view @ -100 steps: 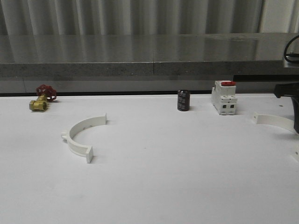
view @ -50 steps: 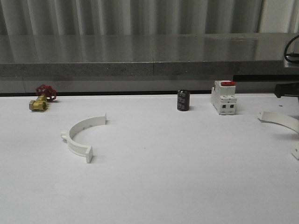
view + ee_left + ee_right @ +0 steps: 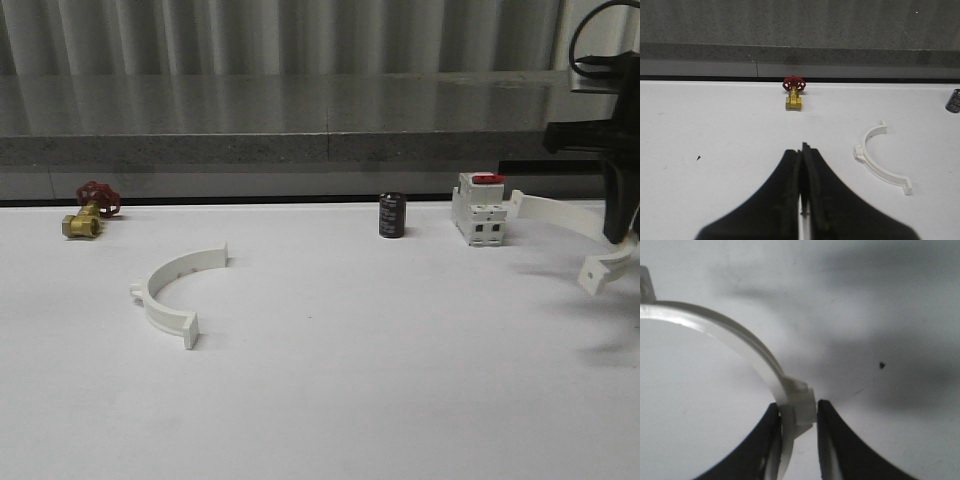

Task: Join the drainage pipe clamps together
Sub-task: 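Lift the clamp half and carry it toward the placed half, then press the held half onto the placed half's ends, open the right gripper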

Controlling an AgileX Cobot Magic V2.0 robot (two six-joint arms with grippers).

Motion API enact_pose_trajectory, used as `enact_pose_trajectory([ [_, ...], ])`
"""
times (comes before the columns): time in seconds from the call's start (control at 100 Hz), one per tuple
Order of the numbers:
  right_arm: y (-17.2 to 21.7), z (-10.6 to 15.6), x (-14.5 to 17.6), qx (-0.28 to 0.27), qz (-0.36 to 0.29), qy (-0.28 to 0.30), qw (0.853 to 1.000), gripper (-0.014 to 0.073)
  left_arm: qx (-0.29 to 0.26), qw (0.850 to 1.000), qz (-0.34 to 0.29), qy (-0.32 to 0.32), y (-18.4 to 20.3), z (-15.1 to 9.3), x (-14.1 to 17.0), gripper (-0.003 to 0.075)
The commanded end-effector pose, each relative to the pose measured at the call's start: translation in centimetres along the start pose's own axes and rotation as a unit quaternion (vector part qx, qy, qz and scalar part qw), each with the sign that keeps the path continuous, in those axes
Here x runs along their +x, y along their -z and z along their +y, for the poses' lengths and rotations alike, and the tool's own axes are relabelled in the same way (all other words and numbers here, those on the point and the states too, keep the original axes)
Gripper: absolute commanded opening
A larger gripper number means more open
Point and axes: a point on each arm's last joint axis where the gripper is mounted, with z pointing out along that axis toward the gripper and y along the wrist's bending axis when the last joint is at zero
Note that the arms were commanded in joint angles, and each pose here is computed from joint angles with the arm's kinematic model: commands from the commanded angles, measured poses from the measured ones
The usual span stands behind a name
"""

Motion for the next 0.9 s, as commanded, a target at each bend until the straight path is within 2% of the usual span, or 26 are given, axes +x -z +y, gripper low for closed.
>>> enact_pose_trajectory([
  [0.0, 2.9, 1.8, 0.5, -0.012, -0.024, 0.001, 1.000, -0.0024, 0.003, 0.999, -0.044, 0.005, 0.3, -0.1, -1.4, -0.0021],
  [0.16, 3.0, 5.6, 1.8, -0.023, -0.017, 0.015, 0.999, -0.0024, 0.003, 0.999, -0.044, 0.005, 0.3, -0.1, -1.4, -0.0021],
  [0.51, 4.3, 11.5, 2.4, -0.059, -0.045, 0.004, 0.997, -0.0024, 0.003, 0.999, -0.044, 0.005, 0.3, -0.1, -1.4, -0.0021],
  [0.89, 3.1, 18.8, 2.5, -0.049, -0.071, -0.026, 0.996, -0.0024, 0.003, 0.999, -0.044, 0.005, 0.3, -0.1, -1.4, -0.0021],
])
